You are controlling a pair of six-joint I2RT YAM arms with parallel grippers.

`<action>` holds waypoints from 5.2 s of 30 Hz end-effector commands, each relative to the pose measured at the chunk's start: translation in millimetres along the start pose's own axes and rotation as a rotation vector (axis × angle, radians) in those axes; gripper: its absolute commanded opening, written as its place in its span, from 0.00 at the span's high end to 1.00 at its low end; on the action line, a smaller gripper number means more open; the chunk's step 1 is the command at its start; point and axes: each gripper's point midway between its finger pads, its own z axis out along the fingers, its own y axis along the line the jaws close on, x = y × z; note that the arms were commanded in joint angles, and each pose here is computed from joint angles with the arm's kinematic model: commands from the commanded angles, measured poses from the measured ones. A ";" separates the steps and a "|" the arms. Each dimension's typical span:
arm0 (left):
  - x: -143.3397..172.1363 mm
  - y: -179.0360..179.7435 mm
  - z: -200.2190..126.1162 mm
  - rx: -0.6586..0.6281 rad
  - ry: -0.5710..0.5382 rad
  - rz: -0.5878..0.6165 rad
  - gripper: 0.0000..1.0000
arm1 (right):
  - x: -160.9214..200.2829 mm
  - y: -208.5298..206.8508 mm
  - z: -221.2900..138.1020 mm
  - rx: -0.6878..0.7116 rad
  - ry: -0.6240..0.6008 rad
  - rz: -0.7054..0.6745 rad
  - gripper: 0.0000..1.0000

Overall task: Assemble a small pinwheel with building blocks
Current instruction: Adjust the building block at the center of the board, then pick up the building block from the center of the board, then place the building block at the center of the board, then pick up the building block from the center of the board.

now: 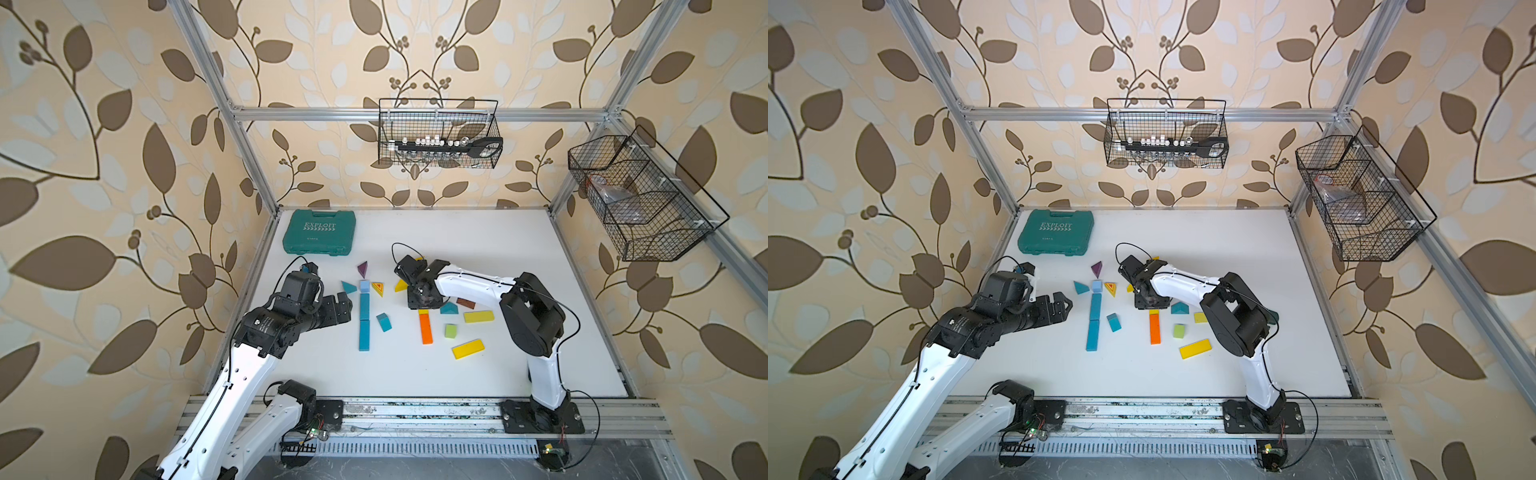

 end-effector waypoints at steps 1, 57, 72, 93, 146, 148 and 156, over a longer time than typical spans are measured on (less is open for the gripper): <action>-1.8 -1.0 1.0 0.002 -0.007 0.019 0.01 | -6.6 -2.2 -40.8 -0.052 -0.039 -0.013 0.49; -0.1 2.6 11.6 -0.038 0.038 0.014 0.01 | -47.1 -149.8 -42.6 -0.082 0.000 -0.062 0.94; 4.7 -4.1 25.4 -0.047 0.146 -0.055 0.01 | -100.1 -202.7 28.5 -0.005 0.111 -0.059 0.89; 51.0 -58.3 93.1 -0.231 0.373 -0.083 0.09 | -112.5 -199.2 2.5 -0.045 0.057 -0.006 0.30; 37.2 -190.7 122.8 0.450 0.461 0.096 0.91 | -12.3 -76.8 -132.1 -0.824 -0.356 -0.249 0.03; 31.5 -188.0 105.5 0.537 0.477 0.075 0.93 | 8.2 -51.7 -146.0 -0.815 -0.465 -0.456 0.02; 17.0 -170.4 55.6 0.781 0.469 -0.007 0.92 | 31.6 0.3 -177.8 -0.853 -0.842 -0.981 0.01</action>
